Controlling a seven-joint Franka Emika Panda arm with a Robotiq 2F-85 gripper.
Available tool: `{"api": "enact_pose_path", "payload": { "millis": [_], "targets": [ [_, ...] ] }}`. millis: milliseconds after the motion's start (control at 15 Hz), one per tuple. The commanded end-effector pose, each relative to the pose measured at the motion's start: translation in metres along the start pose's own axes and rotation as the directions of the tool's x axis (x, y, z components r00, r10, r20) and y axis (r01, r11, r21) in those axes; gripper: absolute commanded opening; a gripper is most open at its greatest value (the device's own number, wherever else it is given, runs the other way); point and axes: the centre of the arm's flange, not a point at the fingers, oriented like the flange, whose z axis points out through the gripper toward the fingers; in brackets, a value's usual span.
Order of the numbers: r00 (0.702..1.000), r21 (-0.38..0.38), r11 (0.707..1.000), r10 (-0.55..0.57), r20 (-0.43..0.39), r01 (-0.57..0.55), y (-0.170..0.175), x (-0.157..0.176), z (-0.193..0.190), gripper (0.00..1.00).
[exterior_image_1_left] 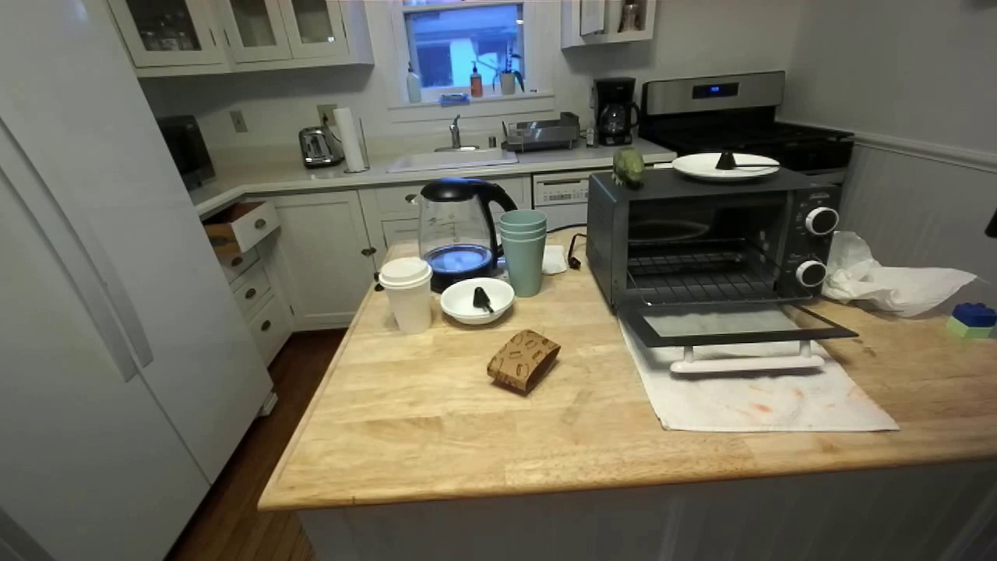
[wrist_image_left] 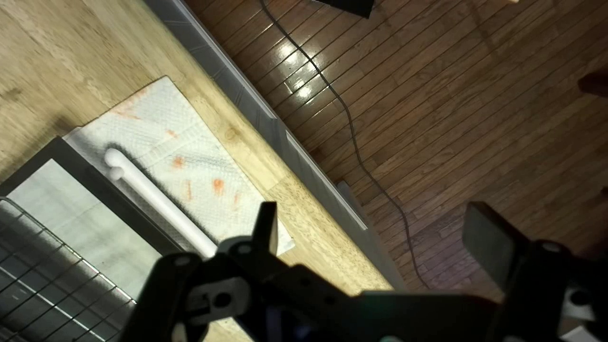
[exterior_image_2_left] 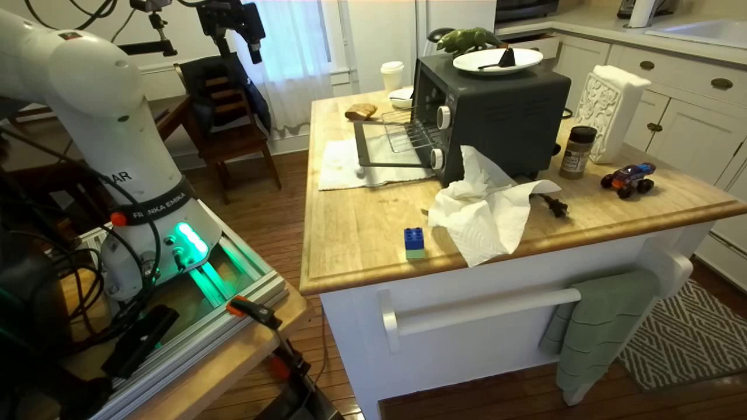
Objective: Push the microwave tray inside the microwave
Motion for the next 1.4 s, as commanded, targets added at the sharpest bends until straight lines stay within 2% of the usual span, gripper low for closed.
{"api": "enact_pose_path", "payload": {
  "millis": [0, 200, 267, 400, 600, 933, 1000, 1067, 1200, 1333],
  "targets": [
    [1.0, 0.0, 1.0, 0.0, 0.0, 0.0, 0.0, 0.0, 0.0, 1.0],
    [1.0, 0.0, 1.0, 0.0, 0.0, 0.0, 0.0, 0.0, 0.0, 1.0],
    [0.995, -0.028, 0.994, 0.101, -0.017, -0.102, 0.013, 0.016, 0.008, 1.0],
    [0.977, -0.039, 0.976, 0.213, -0.026, -0.214, 0.027, 0.03, 0.017, 1.0],
    [0.929, -0.04, 0.929, 0.366, -0.054, -0.368, 0.05, 0.053, 0.04, 1.0],
    [0.828, -0.036, 0.828, 0.556, -0.069, -0.559, 0.086, 0.079, 0.083, 1.0],
    [0.809, -0.042, 0.808, 0.584, -0.066, -0.587, 0.092, 0.083, 0.092, 0.75],
    [0.785, -0.044, 0.785, 0.615, -0.072, -0.619, 0.099, 0.087, 0.101, 0.74],
    [0.749, -0.049, 0.748, 0.657, -0.081, -0.662, 0.112, 0.096, 0.118, 0.59],
    [0.732, -0.051, 0.731, 0.676, -0.087, -0.68, 0.12, 0.103, 0.133, 0.46]
  ]
}}
